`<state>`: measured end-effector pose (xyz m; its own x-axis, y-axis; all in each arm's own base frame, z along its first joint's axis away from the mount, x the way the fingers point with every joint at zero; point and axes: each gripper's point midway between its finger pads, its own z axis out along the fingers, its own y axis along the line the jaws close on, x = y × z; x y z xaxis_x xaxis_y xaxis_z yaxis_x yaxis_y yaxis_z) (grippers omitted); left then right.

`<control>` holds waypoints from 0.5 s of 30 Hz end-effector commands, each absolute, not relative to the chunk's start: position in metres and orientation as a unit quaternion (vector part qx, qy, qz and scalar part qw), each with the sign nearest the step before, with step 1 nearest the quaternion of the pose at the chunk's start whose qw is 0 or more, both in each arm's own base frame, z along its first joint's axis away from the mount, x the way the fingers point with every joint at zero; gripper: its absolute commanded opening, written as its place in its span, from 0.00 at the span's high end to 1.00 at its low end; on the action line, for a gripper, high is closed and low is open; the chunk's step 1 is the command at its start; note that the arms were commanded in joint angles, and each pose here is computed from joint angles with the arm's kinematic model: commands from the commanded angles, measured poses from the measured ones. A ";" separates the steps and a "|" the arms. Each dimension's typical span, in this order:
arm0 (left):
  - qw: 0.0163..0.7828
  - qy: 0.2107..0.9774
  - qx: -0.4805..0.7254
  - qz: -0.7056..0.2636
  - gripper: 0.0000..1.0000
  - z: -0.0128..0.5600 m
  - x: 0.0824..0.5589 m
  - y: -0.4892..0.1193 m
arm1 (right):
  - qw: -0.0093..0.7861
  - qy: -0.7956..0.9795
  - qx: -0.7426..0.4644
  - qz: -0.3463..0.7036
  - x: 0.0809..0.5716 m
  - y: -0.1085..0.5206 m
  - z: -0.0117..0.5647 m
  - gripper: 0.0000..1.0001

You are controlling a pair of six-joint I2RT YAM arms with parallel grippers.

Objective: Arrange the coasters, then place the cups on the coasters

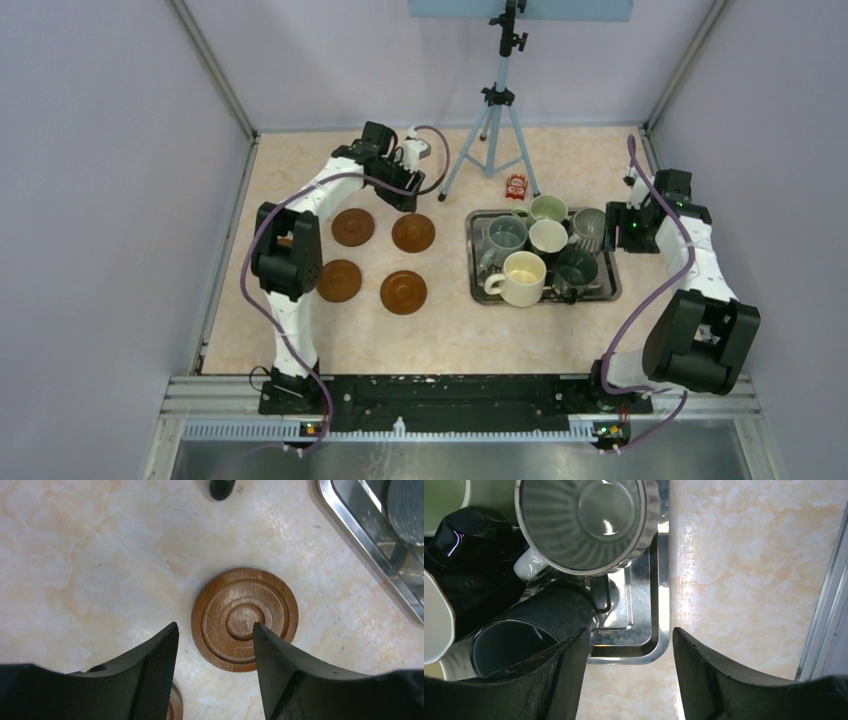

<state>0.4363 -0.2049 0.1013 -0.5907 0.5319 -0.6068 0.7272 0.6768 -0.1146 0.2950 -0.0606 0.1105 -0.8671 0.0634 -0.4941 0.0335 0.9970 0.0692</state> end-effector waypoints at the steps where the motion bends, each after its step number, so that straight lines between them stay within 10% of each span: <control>1: 0.329 0.866 0.318 -0.200 0.37 0.125 0.471 -0.223 | 0.291 0.956 0.029 0.021 0.309 -0.067 0.128 0.38; 15: 0.285 0.879 0.319 -0.212 0.37 0.072 0.476 -0.240 | 0.288 0.957 0.030 0.018 0.309 -0.068 0.125 0.38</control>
<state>0.4721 -0.2274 0.0655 -0.6500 0.4522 -0.6108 0.6674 0.7241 -0.1741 0.2956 -0.0610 0.1108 -0.8658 0.0626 -0.4965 0.0335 0.9972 0.0672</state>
